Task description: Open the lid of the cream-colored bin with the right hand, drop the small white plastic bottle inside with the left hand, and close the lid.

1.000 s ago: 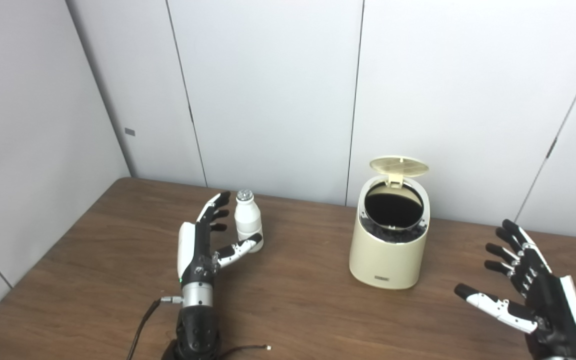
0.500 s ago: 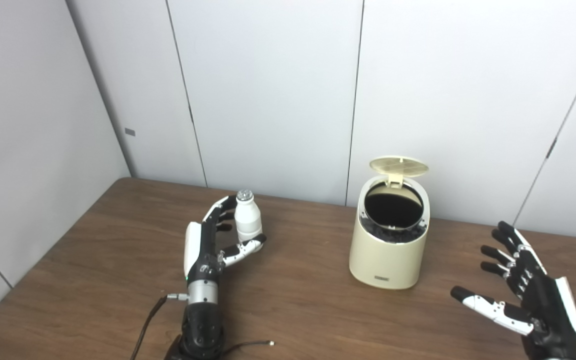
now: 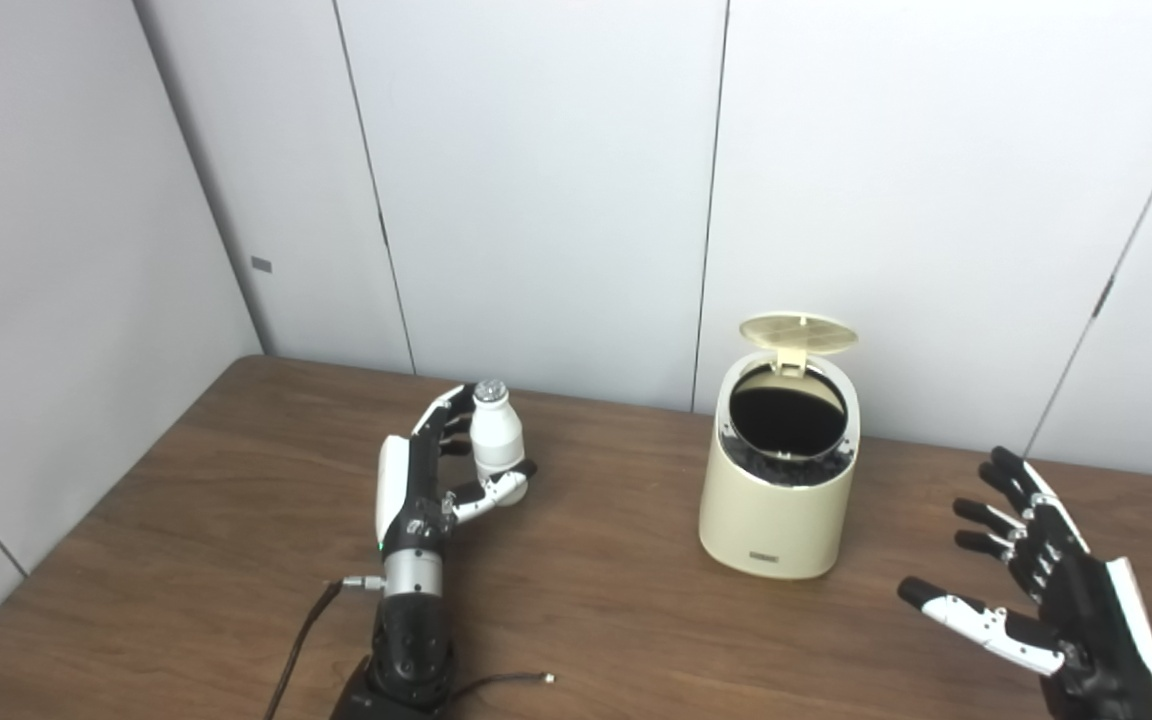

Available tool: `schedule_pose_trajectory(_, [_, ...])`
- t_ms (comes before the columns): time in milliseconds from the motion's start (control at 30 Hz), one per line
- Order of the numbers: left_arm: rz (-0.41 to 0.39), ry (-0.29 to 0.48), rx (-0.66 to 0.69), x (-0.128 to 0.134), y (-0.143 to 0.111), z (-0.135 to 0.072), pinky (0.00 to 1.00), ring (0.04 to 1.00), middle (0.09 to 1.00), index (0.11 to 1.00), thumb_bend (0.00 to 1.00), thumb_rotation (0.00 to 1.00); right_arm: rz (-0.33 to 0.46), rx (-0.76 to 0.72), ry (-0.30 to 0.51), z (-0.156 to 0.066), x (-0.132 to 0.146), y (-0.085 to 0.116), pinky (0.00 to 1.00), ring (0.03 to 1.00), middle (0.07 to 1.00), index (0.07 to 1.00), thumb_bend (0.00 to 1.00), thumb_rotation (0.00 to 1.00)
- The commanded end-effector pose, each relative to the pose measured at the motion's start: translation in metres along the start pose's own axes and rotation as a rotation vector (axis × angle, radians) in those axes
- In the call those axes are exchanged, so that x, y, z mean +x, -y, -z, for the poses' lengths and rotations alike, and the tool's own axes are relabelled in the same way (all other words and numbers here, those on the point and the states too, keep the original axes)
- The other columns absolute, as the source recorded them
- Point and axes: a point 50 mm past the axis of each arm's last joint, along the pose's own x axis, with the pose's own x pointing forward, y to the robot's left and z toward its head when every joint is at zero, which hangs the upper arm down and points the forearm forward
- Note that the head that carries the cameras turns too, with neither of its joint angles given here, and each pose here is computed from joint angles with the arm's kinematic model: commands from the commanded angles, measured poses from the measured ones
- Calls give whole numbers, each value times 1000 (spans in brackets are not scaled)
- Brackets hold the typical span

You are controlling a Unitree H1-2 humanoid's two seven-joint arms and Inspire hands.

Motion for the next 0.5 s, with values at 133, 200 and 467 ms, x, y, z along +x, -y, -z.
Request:
schedule_pose_trajectory(133, [-32,41,-20,4,7,0,368,431,486,550,510,0,0,2,86,-18,7,3,707,783,895,901,665,133])
schedule_pose_trajectory(200, [-26,43,-17,5,7,-1,334,421,482,527,503,0,-1,2,87,-18,7,3,709,779,894,901,666,141])
schedule_pose_trajectory(467, [-7,59,-2,5,7,-1,350,444,499,486,503,0,-2,6,81,-15,8,1,699,774,892,897,675,125])
